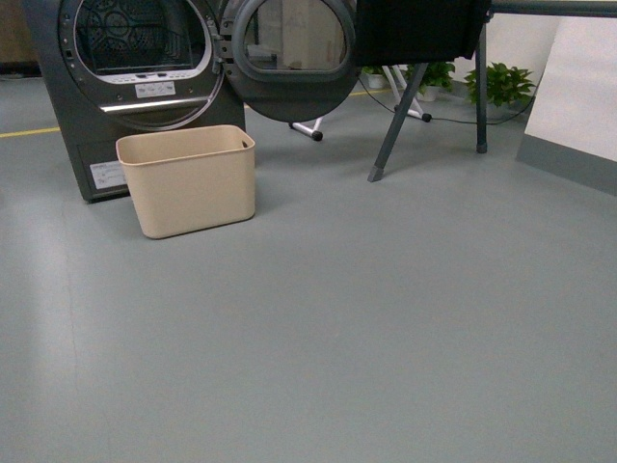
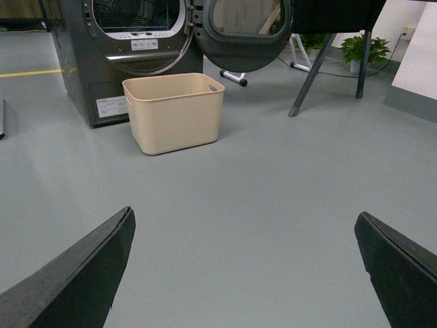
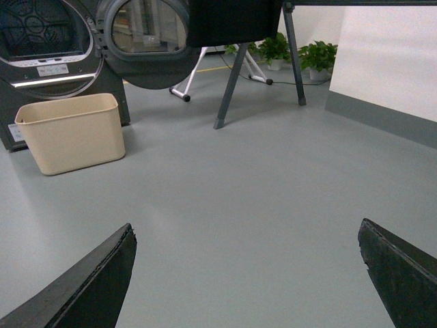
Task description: Move hamper under clothes hanger
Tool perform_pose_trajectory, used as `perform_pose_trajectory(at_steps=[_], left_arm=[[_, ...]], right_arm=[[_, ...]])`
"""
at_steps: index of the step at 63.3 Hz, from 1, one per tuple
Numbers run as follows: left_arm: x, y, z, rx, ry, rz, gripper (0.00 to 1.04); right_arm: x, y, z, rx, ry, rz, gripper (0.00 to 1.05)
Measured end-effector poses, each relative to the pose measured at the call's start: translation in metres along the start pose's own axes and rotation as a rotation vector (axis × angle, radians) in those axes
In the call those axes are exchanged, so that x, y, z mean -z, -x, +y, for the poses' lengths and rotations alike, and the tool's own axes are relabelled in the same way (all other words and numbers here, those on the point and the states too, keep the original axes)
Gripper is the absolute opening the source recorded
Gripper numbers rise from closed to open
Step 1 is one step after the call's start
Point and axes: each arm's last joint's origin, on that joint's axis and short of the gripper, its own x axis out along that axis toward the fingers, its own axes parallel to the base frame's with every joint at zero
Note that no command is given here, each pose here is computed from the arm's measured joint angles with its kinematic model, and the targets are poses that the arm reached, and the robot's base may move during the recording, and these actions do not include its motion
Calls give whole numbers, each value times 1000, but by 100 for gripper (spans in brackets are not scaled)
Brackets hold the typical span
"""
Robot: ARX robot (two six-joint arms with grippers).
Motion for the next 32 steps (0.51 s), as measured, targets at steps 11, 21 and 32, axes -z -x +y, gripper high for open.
perform_pose_trajectory(at_steps=[11,21,32], left_arm=[[0,0,0,0,0,0,98],[0,0,0,0,0,0,98],[0,0,0,0,0,0,98]], right_arm=[[0,0,0,0,0,0,97],[0,0,0,0,0,0,97],[0,0,0,0,0,0,97]])
